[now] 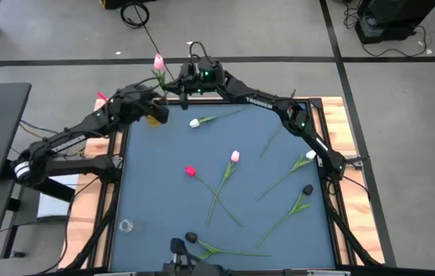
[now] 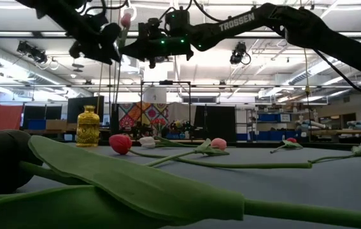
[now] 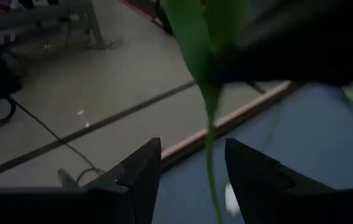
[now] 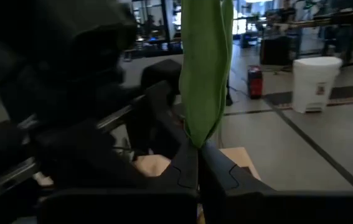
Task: Sort flowers into vase by color
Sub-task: Put the left pink flower into the yellow vase
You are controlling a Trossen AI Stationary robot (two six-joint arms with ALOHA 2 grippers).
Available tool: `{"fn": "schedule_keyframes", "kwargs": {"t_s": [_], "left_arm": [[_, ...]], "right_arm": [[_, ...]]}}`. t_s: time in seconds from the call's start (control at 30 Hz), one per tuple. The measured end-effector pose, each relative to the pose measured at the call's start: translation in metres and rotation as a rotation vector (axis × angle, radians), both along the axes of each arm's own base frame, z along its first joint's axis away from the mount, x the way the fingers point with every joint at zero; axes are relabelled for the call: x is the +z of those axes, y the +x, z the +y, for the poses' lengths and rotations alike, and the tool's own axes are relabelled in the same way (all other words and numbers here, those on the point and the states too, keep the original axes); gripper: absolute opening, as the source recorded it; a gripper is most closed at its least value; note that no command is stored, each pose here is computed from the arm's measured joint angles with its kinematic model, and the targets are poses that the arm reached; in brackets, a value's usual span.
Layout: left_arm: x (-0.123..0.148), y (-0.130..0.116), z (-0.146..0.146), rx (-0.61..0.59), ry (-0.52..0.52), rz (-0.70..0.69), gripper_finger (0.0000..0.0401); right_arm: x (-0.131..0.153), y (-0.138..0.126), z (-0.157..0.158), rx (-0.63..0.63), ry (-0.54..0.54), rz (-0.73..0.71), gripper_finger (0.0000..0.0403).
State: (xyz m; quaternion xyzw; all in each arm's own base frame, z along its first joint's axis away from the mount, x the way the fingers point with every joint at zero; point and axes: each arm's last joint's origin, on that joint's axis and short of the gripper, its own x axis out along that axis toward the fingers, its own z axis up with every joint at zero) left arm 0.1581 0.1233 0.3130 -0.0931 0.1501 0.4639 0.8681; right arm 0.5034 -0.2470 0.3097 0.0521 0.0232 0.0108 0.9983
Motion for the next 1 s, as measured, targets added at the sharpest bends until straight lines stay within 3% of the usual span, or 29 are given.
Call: {"fn": "schedule_keyframes", "kwargs": {"t_s": [0.23, 0.37, 0.53, 0.67, 0.8, 1.0], "left_arm": [[0.005, 0.003, 0.009, -0.027, 0.026, -0.083, 0.0183], [0.005, 0.0, 0.014, -0.083, 0.071, -0.02, 0.0183], [0.01, -0.008, 0.024, -0.058, 0.125, -0.016, 0.0183], [0.013, -0.013, 0.03, -0.163, 0.121, -0.088, 0.0179], [0.013, -0.015, 0.032, -0.229, 0.093, -0.123, 0.0162], [0.015, -0.017, 0.034, -0.228, 0.107, -0.137, 0.0112]], "right_arm": [[0.006, -0.006, -0.01, 0.022, 0.049, -0.054, 0.0006], [0.013, -0.007, -0.012, 0.021, 0.027, -0.111, 0.0006], [0.017, -0.008, -0.011, 0.041, -0.004, -0.143, 0.0006], [0.016, -0.007, -0.009, 0.044, -0.016, -0.138, 0.0006], [0.016, -0.004, -0.005, 0.055, -0.026, -0.137, 0.0007], [0.016, -0.005, -0.005, 0.049, -0.029, -0.139, 0.0007]]}}
